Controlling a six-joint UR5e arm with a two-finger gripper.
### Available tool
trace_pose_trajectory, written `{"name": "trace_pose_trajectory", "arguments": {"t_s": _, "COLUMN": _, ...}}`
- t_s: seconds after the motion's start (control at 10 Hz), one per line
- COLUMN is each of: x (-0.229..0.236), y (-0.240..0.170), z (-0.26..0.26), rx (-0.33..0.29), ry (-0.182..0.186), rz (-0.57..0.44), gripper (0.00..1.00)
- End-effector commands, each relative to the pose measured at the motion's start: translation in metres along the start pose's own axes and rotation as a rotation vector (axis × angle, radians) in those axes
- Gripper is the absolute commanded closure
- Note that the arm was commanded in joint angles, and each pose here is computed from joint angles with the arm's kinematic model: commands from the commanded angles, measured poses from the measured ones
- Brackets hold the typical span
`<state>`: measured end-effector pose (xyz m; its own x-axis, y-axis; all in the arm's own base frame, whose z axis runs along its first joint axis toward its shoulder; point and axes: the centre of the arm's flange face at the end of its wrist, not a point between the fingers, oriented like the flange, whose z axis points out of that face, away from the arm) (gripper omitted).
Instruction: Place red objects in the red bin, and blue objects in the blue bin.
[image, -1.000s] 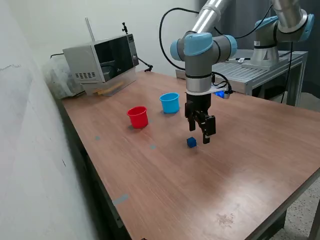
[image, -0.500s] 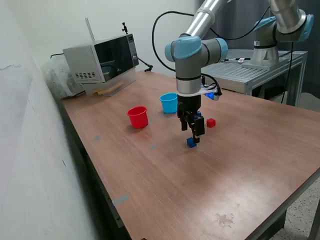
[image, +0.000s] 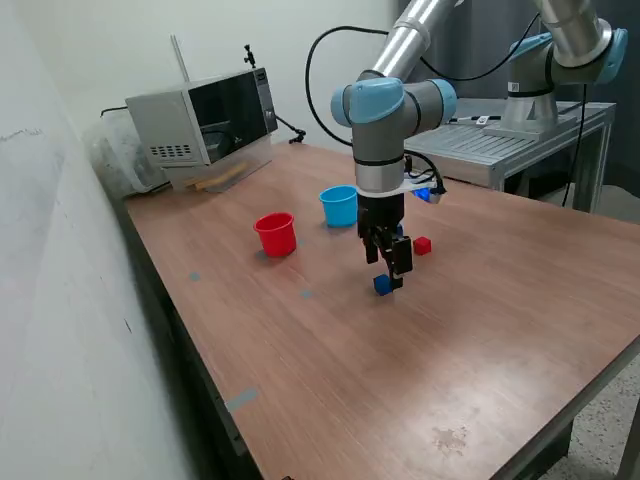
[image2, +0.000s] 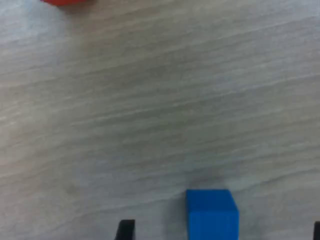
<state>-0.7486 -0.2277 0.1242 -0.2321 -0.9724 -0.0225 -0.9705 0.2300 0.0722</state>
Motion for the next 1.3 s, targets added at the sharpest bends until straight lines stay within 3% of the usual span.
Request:
{"name": "trace_pose_trajectory", "arguments": {"t_s": 0.0, "x": 0.006, "y": -0.004, "z": 0.004, "rx": 0.007, "ry": -0.001, "rz": -0.060, "gripper": 0.00}}
{"name": "trace_pose_trajectory", "arguments": {"t_s": 1.2, "x": 0.004, "y": -0.003, "z": 0.017, "rx": 0.013, "ry": -0.005, "rz": -0.107, "gripper": 0.00}}
